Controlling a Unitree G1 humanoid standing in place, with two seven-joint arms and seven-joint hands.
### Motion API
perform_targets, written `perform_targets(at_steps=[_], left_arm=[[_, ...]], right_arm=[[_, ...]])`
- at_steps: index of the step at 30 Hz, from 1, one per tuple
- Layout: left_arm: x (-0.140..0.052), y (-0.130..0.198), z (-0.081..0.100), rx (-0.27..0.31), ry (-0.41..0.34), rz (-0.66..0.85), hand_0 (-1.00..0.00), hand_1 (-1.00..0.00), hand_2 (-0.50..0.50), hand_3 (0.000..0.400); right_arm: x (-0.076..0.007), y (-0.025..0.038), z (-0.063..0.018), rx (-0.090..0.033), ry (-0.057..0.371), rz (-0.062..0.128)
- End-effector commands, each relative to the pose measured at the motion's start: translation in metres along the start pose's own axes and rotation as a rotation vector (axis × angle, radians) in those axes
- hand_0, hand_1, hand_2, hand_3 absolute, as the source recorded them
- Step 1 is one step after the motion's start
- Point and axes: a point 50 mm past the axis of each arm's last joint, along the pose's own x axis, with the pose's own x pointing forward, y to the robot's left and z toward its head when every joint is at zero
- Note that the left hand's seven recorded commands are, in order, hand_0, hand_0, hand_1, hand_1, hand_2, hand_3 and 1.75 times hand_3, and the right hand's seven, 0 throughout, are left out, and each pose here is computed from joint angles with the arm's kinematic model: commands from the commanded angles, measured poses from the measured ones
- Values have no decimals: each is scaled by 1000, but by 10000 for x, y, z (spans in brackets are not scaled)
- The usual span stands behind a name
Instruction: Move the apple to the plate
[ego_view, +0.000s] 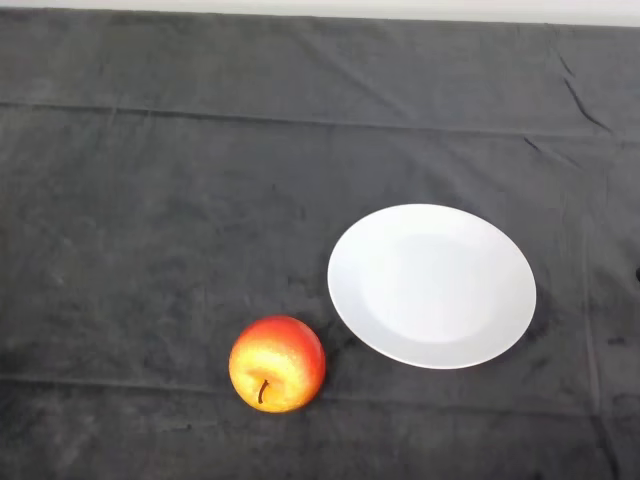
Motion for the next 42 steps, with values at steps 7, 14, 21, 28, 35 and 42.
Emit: perform_targets(at_steps=[7, 14, 21, 28, 35, 42], left_arm=[[139, -32, 334, -7, -165, -14, 0, 0, 0, 0], [199, -116, 498, 6, -229, -59, 0, 0, 0, 0], [211, -314, 655, 35, -291, -131, 0, 0, 0, 0], [141, -516, 784, 81, -366, -229, 0, 0, 0, 0], [-3, -770, 912, 141, -449, -326, 0, 0, 0, 0], [-192, -1025, 986, 184, -508, -423, 0, 0, 0, 0]], right_arm=[[-73, -6, 69, -10, -23, -12], [-73, -6, 69, -10, -23, -12], [-73, -6, 68, -10, -23, -12], [-72, -6, 67, -10, -23, -12], [-71, -7, 65, -11, -23, -13], [-70, -8, 64, -13, -23, -14]])
